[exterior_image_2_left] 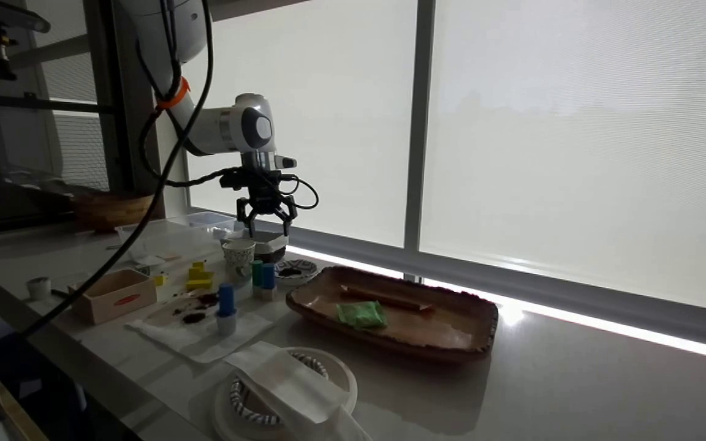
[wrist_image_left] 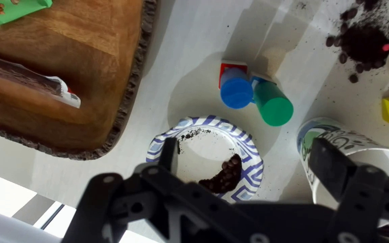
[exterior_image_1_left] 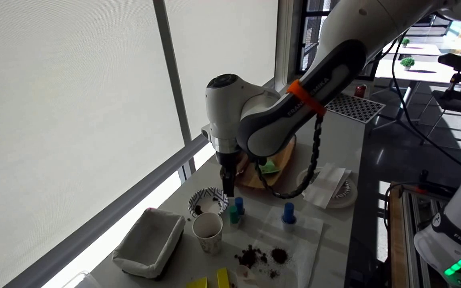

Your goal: Put the green block on top of the blue block at the front.

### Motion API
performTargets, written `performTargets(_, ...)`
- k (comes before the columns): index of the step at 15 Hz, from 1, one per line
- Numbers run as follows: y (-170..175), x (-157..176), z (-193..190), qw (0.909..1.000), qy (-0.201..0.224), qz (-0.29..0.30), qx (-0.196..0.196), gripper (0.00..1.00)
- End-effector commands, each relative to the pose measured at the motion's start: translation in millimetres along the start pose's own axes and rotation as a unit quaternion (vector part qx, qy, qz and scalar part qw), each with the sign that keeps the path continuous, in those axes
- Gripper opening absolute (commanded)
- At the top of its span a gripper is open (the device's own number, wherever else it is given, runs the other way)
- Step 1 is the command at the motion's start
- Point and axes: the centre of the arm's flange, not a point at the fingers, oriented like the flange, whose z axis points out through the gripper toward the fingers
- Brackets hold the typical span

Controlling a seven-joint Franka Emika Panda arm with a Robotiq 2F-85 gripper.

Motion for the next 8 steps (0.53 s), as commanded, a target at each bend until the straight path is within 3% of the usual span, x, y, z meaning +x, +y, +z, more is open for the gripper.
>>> performTargets(1,0,-4,15,0.9998,-0.014,0.014,0.001,1.0)
performTargets(8,-7,-8,41,0.9987,-0.013,0.047,0.012,1.0)
